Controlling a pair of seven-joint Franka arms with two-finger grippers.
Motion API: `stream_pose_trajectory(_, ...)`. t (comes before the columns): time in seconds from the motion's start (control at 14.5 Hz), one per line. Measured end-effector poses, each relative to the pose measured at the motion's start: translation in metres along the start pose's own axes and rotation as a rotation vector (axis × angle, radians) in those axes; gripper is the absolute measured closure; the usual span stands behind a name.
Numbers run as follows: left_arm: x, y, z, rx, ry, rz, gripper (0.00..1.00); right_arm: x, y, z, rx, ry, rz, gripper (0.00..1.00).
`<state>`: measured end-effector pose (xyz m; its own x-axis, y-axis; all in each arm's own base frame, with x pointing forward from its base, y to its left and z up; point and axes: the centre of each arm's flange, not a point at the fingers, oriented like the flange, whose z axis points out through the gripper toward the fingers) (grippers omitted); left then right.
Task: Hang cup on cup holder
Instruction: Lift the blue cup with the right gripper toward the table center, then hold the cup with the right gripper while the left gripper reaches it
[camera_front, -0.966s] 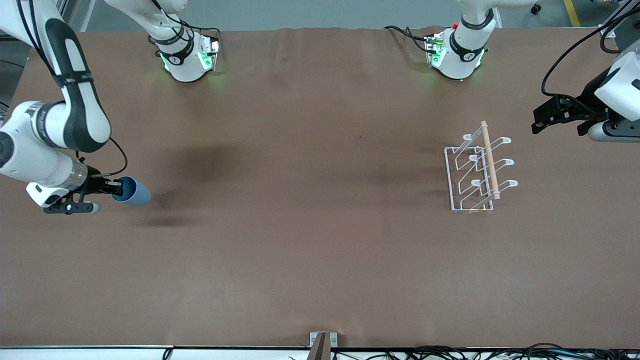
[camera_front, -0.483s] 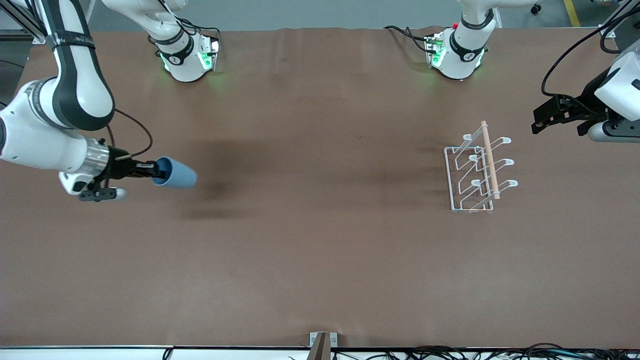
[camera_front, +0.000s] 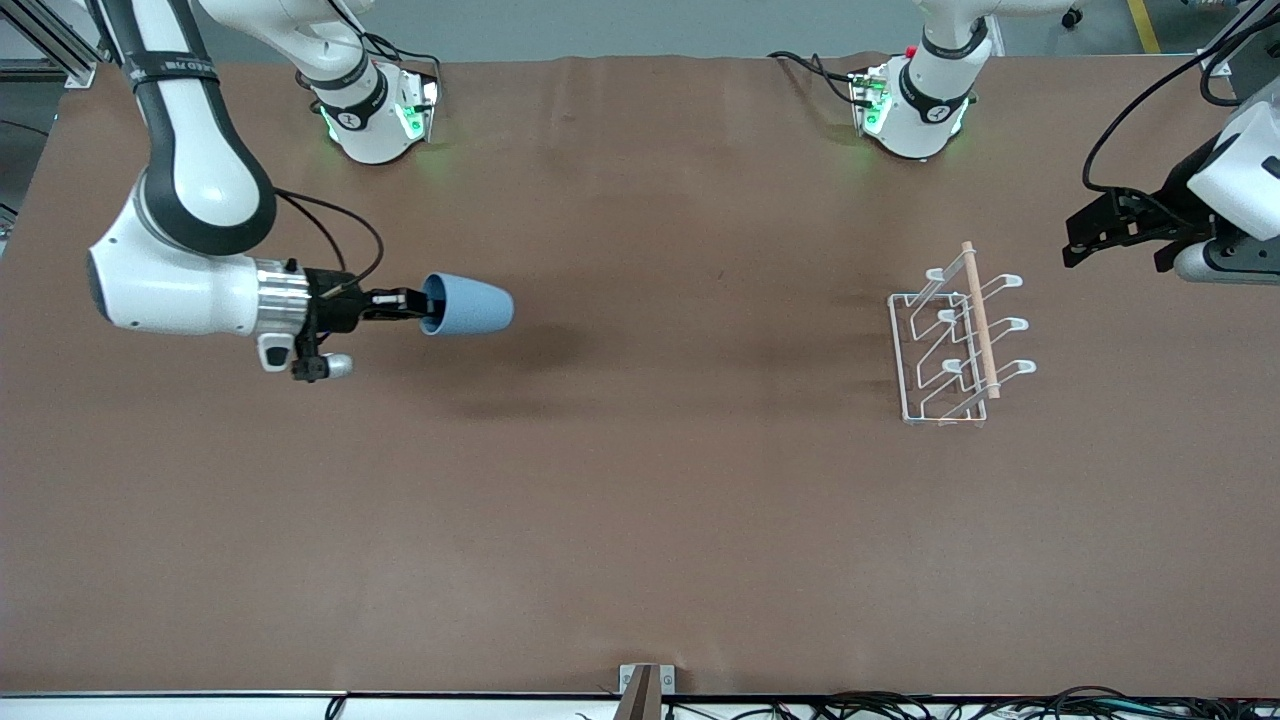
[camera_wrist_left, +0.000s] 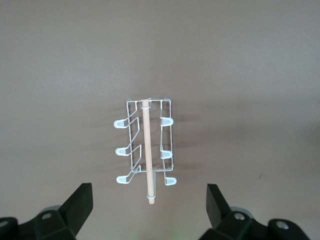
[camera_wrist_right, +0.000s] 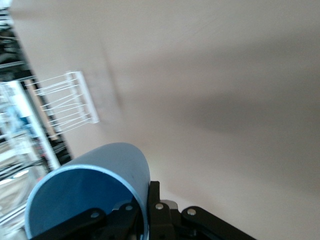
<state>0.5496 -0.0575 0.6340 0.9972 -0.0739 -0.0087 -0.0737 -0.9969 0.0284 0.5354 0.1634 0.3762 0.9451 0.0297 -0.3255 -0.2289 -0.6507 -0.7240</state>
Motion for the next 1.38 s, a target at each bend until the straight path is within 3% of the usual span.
stream_pose_trajectory(0.21,-0.001,0.023,-0.004,0.000,0.010,0.072,0.00,-0.013,-0.022,0.040,0.131,-0.049,0.034,0.95)
stream_pose_trajectory(0.41,-0.005,0.059,-0.013,-0.012,0.031,0.248,0.00,-0.024,-0.043,0.071,0.232,-0.087,0.059,0.95)
stream_pose_trajectory(0.76,-0.024,0.171,0.000,-0.072,0.002,0.503,0.03,-0.038,-0.060,0.119,0.386,-0.147,0.145,0.95)
stream_pose_trajectory(1.1,-0.054,0.282,0.030,-0.117,-0.030,0.726,0.00,-0.041,-0.059,0.131,0.414,-0.179,0.166,0.95)
stream_pose_trajectory(1.38,-0.056,0.353,0.079,-0.238,-0.034,0.855,0.00,-0.041,-0.060,0.131,0.417,-0.179,0.168,0.95)
